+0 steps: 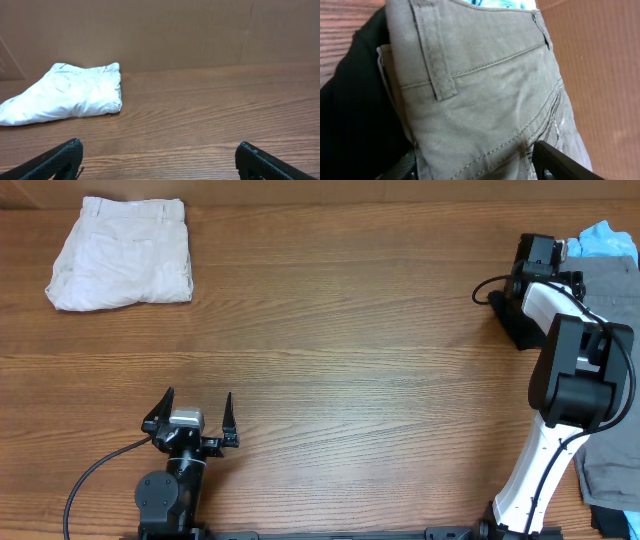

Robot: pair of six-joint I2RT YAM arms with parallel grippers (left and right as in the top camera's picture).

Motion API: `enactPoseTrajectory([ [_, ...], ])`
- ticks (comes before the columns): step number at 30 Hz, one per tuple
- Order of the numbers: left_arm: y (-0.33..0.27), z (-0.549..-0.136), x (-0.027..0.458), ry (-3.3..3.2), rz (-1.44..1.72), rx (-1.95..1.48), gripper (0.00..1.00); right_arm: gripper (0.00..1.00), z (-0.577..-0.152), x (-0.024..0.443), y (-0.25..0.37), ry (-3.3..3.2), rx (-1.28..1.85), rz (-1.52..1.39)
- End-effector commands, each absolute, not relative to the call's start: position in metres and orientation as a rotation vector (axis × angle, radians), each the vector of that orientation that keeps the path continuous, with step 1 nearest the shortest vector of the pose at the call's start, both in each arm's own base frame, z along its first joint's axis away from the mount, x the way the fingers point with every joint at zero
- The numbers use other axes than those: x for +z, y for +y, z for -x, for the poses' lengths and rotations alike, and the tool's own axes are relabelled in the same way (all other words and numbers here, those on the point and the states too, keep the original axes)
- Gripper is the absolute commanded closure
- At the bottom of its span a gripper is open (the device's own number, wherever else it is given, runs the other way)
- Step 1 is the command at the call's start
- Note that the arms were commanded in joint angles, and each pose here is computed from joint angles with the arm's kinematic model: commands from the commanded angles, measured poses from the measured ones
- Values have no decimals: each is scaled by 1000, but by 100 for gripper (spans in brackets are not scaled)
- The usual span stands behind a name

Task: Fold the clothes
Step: 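Lower the right gripper onto the grey trousers' waistband and close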

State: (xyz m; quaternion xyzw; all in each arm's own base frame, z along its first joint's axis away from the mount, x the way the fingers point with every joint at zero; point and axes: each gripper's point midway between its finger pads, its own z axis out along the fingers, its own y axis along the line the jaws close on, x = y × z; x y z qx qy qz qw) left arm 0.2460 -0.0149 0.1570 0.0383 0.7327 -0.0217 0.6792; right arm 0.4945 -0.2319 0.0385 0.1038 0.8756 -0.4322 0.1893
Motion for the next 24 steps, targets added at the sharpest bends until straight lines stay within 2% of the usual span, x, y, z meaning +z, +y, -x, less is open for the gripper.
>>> enactPoseTrajectory([
  [1, -15, -246, 157, 1639, -95, -38, 0, 27, -501, 40, -233, 2424, -1213, -344],
  [5, -15, -246, 157, 1639, -95, -38, 0, 34, -501, 40, -233, 2424, -1214, -344],
  [6, -15, -246, 157, 1639, -95, -38, 0, 37, -500, 40, -233, 2425, -1215, -343],
  [7, -15, -246, 157, 1639, -95, -38, 0, 46, -500, 40, -233, 2426, -1215, -343],
  [12, -15, -246, 157, 1639, -95, -38, 0, 49, -501, 40, -233, 2423, -1213, -348],
  [19, -15, -246, 157, 1639, -95, -38, 0, 75, -497, 46, -237, 2379, -1245, -424],
  [24, -15, -246, 157, 1639, -95, -38, 0, 72, -491, 61, -244, 2307, -1309, -514],
])
